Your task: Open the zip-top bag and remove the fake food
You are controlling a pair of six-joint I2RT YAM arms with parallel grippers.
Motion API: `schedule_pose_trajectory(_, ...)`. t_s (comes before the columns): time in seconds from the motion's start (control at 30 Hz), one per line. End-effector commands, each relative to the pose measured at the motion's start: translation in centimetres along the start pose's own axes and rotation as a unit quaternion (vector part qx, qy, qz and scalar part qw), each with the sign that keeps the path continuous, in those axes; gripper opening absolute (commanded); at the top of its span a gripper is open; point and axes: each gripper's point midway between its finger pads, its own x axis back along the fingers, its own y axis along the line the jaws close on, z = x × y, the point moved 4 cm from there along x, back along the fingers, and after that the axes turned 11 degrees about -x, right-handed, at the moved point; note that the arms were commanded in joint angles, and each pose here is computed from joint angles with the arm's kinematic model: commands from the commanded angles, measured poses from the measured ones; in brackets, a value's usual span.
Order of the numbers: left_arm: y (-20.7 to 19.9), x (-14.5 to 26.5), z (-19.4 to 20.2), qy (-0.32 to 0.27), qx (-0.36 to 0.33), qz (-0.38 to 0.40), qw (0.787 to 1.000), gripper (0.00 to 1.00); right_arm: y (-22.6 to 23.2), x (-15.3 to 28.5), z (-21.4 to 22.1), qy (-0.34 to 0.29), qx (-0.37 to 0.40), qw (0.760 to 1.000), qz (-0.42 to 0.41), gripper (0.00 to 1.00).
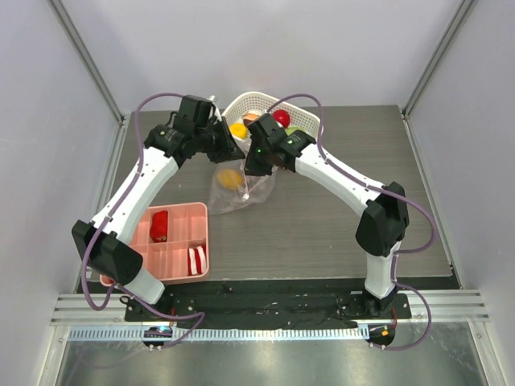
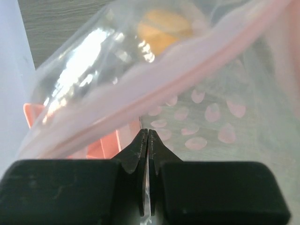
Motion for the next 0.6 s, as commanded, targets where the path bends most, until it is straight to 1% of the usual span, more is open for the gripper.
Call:
schedule_pose_trajectory(0.0, -1.6, 0.9, -1.0, -0.024, -0.014, 0.027, 0.999, 0.0, 2.3, -0.8, -1.2, -0.03, -0.029, 0.999, -0.033, 0.08)
schedule_pose_trajectory(0.13, -1.8, 0.9, -0.7, -0.021, -0.018, 0.029, 0.999, 0.0, 3.0, 0.1, -2.0, -0.042, -0.054, 0.997, -0.038, 0.08)
schedule_pose_trajectory(0.17, -1.8, 0.9, -0.5, -0.019, -0.019, 0.028, 0.999, 0.0, 3.2, 0.4, -2.1, -0.037, -0.063, 0.997, -0.041, 0.08)
schedule_pose_trajectory(0.23, -1.6, 0.8, -0.4, -0.018, -0.023, 0.025, 0.999, 0.0, 3.4, 1.0, -2.2, -0.008, -0.092, 0.994, -0.054, 0.09)
schedule_pose_trajectory(0.33, -1.2, 0.6, 0.0, -0.012, -0.026, 0.016, 0.999, 0.0, 3.8, 2.4, -2.5, -0.001, -0.105, 0.992, -0.065, 0.1)
schedule_pose_trajectory(0.57, -1.5, 0.3, 0.2, -0.01, -0.026, 0.025, 0.999, 0.0, 3.4, 1.3, -2.1, 0.039, -0.164, 0.985, -0.044, 0.13)
